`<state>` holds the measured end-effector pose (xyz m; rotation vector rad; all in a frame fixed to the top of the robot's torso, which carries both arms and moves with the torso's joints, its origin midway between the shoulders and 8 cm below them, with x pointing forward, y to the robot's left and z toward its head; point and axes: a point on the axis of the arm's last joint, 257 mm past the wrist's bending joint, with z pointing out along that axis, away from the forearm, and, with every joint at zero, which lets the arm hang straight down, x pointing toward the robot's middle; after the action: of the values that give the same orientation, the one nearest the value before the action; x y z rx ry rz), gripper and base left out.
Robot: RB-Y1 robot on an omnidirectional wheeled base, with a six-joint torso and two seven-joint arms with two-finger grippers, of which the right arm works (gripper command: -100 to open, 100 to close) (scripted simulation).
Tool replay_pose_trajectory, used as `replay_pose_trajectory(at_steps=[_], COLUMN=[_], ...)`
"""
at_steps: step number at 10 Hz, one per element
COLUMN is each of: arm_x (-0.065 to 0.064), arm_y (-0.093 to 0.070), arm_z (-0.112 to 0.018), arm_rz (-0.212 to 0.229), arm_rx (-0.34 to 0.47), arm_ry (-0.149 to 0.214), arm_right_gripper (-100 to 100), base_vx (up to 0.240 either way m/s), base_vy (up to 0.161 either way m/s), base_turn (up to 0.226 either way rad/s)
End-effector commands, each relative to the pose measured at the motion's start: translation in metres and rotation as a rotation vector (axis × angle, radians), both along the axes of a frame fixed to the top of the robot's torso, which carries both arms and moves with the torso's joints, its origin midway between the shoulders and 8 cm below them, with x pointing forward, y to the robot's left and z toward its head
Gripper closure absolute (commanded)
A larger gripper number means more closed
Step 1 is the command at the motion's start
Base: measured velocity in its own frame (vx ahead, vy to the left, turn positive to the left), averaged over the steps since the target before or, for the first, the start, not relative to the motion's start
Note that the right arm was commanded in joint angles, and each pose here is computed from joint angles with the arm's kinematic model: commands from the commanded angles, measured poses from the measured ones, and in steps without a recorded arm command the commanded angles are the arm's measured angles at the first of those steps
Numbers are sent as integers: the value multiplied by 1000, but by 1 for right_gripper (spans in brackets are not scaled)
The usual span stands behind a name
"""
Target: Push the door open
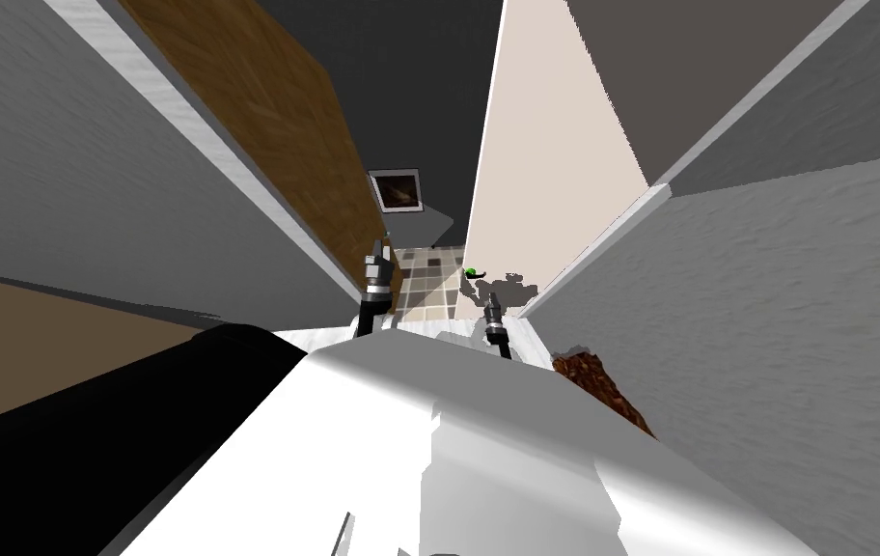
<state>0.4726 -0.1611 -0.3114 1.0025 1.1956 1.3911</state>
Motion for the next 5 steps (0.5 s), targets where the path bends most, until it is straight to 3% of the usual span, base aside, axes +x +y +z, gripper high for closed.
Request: replay_pose_trajectory(at_steps=[1, 5], arm_x=[-1, -2], arm_y=[3, 21], arm_z=[-8, -37], arm_rz=[4, 31], arm_rx=[-1, -6], arm_ry=[14, 72], arm_right_gripper=[-100, -100], base_vx=[55, 62], base_vy=[-57, -47], base_turn=[23, 57])
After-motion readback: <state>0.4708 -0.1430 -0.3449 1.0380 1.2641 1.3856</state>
